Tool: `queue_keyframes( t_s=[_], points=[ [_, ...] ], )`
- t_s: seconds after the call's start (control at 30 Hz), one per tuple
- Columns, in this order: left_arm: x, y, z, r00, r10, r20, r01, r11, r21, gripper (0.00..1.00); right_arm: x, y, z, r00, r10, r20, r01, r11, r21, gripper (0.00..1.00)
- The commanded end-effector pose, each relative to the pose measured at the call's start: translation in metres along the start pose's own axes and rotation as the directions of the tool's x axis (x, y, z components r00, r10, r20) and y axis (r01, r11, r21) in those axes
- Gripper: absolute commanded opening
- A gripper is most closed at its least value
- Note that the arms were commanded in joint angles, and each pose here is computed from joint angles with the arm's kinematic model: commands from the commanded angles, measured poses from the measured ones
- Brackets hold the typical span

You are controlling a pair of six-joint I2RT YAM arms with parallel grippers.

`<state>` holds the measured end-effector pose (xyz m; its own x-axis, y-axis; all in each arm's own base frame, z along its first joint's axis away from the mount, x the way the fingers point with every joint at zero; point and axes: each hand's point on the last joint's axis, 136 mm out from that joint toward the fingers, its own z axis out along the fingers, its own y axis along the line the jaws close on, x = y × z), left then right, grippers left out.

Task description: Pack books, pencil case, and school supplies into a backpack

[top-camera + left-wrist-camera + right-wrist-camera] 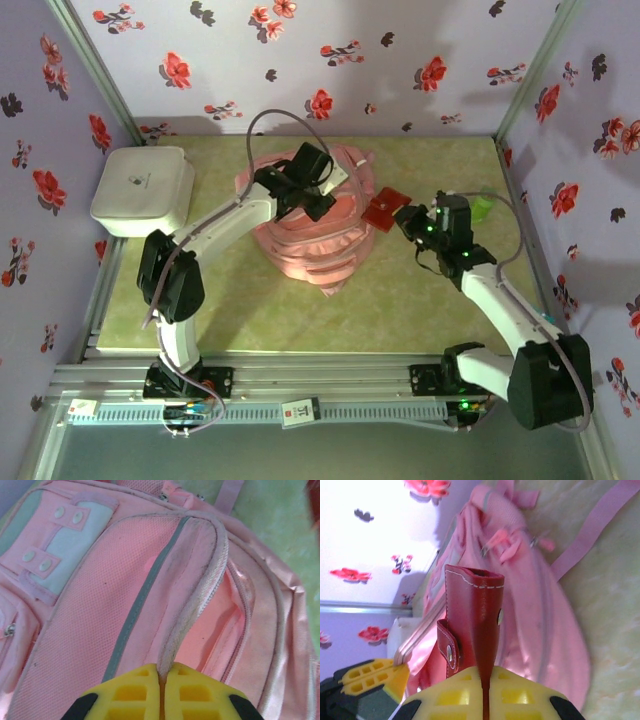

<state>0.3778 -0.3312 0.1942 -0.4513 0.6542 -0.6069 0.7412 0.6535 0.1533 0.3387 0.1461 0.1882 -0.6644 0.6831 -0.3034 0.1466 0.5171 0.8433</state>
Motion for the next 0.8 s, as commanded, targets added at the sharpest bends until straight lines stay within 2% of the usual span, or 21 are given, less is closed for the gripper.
queue_keyframes(
  t_s=[0.0,0.23,0.5,0.67,0.77],
  points=[
    [-0.057,-0.003,-0.03,0.974,-0.119,0.191,0.106,0.991,0.078,0.0,0.016,0.028,0.016,0.999,0.009,-0.04,-0.013,0.996,-0.086,0.08],
    [-0.079,-0.011,-0.029,0.961,-0.139,0.241,0.115,0.987,0.112,0.0,0.033,0.022,0.053,0.995,0.096,-0.031,-0.096,0.995,-0.008,0.08],
    [-0.078,-0.012,-0.025,0.961,-0.159,0.227,0.133,0.983,0.124,0.0,0.034,0.051,0.098,0.989,0.136,-0.053,-0.139,0.989,-0.055,0.09],
    [-0.078,-0.005,-0.024,0.956,-0.188,0.224,0.163,0.979,0.125,0.0,0.033,0.053,0.119,0.98,0.194,-0.052,-0.198,0.978,-0.068,0.15],
    [-0.08,0.001,-0.024,0.945,-0.243,0.219,0.217,0.966,0.138,0.0,0.032,0.064,0.13,0.978,0.198,-0.068,-0.205,0.971,-0.122,0.23]
  ],
)
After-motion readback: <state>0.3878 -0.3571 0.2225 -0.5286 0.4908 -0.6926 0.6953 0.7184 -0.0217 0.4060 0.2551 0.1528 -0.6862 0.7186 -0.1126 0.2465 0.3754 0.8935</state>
